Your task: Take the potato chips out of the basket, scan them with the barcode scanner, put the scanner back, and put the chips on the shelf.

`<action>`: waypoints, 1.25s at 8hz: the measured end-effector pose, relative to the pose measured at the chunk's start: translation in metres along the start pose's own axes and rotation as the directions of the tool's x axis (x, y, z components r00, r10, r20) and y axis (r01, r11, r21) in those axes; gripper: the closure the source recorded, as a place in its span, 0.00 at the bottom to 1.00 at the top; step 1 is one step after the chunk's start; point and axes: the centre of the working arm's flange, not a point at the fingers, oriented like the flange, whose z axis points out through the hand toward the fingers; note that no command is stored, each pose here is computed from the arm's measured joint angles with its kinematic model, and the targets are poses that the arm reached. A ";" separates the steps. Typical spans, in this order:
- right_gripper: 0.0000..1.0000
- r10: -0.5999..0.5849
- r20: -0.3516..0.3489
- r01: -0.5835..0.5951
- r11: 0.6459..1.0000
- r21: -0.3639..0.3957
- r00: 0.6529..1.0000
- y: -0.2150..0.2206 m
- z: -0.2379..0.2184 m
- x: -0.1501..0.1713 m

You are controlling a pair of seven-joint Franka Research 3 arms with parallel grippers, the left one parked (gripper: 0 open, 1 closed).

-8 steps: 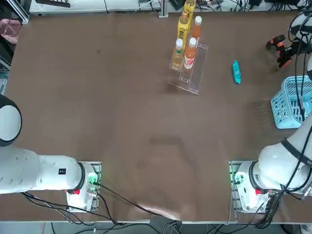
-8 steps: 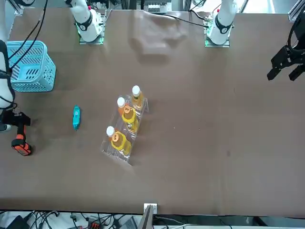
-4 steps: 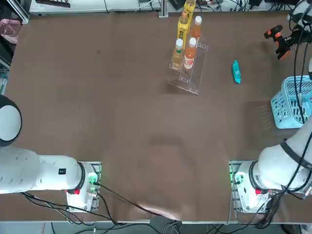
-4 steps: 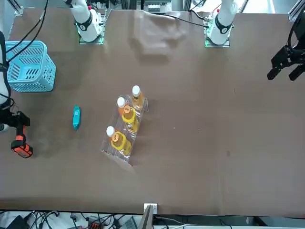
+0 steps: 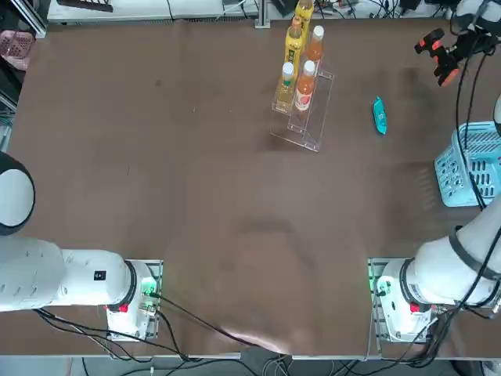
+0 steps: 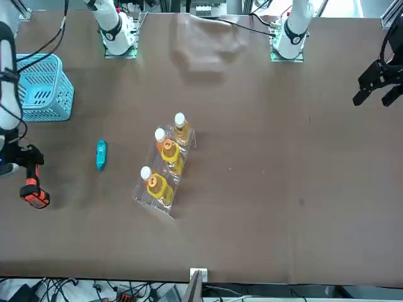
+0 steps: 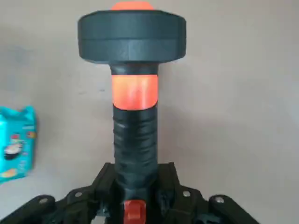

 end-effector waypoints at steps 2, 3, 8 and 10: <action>0.59 0.089 0.048 -0.088 0.995 -0.036 0.995 -0.069 -0.013 -0.009; 0.59 0.147 0.067 -0.143 0.988 -0.059 0.987 -0.105 -0.015 -0.018; 0.59 0.349 0.147 -0.339 0.937 -0.089 0.926 -0.224 -0.007 -0.053; 0.59 0.400 0.176 -0.385 0.916 -0.118 0.899 -0.259 -0.004 -0.056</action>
